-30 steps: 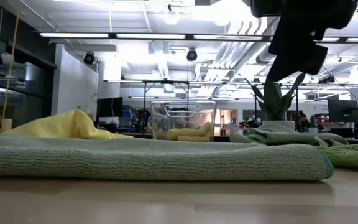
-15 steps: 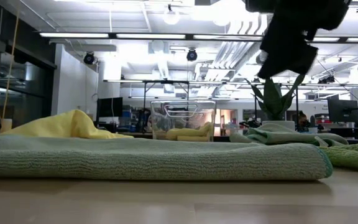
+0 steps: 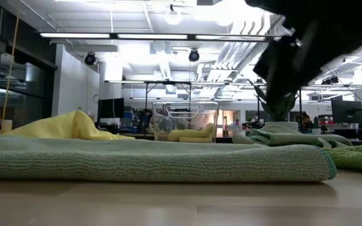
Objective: Fold microfiber towels
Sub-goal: Fold the bottom left blue towel
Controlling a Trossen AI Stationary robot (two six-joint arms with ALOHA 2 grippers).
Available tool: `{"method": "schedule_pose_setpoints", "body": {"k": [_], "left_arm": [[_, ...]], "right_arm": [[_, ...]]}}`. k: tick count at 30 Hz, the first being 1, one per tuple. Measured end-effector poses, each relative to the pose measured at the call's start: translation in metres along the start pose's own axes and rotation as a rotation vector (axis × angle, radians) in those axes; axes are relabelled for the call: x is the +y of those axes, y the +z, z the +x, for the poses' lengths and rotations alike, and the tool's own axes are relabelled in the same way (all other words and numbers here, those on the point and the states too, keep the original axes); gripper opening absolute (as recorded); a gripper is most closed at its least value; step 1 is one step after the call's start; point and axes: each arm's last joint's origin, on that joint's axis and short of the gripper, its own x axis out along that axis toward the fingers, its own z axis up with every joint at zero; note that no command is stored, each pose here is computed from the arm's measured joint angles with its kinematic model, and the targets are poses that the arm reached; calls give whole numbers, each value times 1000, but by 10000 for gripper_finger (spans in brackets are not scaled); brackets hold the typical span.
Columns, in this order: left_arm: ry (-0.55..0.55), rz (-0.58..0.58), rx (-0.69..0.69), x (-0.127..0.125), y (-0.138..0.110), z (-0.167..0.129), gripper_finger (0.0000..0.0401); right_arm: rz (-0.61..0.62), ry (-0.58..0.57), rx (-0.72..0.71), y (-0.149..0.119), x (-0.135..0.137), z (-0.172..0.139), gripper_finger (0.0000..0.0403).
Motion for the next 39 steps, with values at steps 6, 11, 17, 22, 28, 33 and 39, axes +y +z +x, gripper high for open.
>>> {"method": "schedule_pose_setpoints", "body": {"k": [6, 11, 17, 22, 28, 33, 39], "left_arm": [[1, -7, 1, 0, 0, 0, 111], [1, -7, 1, 0, 0, 0, 113], [0, -18, -1, 0, 0, 0, 113], [-2, -19, -2, 0, 0, 0, 113], [-5, -36, -5, 0, 0, 1, 113], [-4, -43, -7, 0, 0, 1, 113], [-4, -44, -7, 0, 0, 1, 113]], "right_arm": [[-45, -3, 77, -21, 10, 20, 190], [-53, -82, 87, -34, 12, 33, 190], [-8, -127, 65, -35, 11, 35, 190], [-14, -98, 78, -26, 19, 31, 182], [-186, -141, 57, -6, 33, 25, 159], [-183, -240, 37, -2, 26, 24, 154], [-170, -194, 115, -8, 22, 29, 154]]}}
